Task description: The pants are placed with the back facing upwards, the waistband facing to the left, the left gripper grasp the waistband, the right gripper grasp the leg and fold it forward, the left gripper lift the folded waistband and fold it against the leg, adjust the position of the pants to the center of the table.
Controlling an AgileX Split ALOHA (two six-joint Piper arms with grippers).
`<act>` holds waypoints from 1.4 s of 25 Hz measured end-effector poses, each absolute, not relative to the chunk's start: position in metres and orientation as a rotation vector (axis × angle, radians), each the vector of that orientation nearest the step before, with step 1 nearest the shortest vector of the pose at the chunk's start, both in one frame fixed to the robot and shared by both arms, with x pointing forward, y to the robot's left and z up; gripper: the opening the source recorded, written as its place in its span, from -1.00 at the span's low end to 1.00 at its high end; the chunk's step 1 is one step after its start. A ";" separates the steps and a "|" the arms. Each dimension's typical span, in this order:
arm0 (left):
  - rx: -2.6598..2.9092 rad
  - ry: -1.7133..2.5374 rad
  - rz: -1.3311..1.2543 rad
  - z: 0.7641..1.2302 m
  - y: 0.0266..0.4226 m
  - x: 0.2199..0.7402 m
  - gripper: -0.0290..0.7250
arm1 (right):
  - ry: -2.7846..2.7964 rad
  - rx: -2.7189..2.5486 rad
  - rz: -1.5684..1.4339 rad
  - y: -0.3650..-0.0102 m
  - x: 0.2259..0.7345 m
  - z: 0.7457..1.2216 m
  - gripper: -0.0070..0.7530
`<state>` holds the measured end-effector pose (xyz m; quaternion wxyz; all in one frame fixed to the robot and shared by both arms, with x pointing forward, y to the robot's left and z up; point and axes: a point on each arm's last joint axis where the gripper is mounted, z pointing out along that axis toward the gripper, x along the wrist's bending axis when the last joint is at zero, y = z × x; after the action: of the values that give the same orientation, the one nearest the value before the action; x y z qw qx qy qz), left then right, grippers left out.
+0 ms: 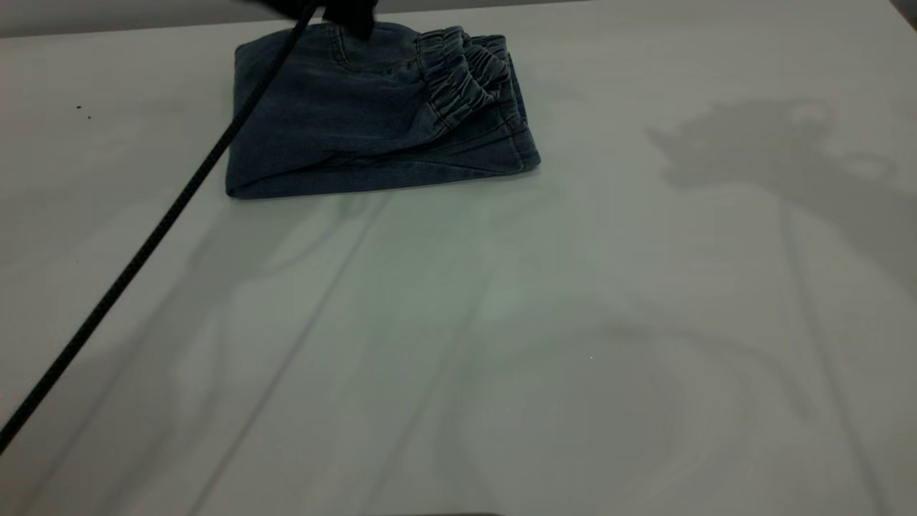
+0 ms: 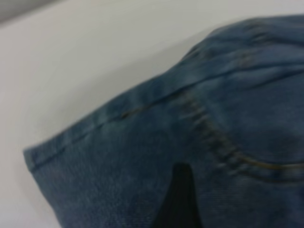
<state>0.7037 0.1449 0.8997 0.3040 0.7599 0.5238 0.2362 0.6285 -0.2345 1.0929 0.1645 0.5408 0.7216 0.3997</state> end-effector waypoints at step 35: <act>2.605 1.517 0.414 1.027 0.123 0.631 0.63 | 2.052 1.384 1.296 -0.233 0.547 1.185 0.45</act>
<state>0.6311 0.1231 1.0268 0.0496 0.8551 0.4979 0.1360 0.5470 -0.2332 1.1849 0.1727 0.4880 0.7234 0.4569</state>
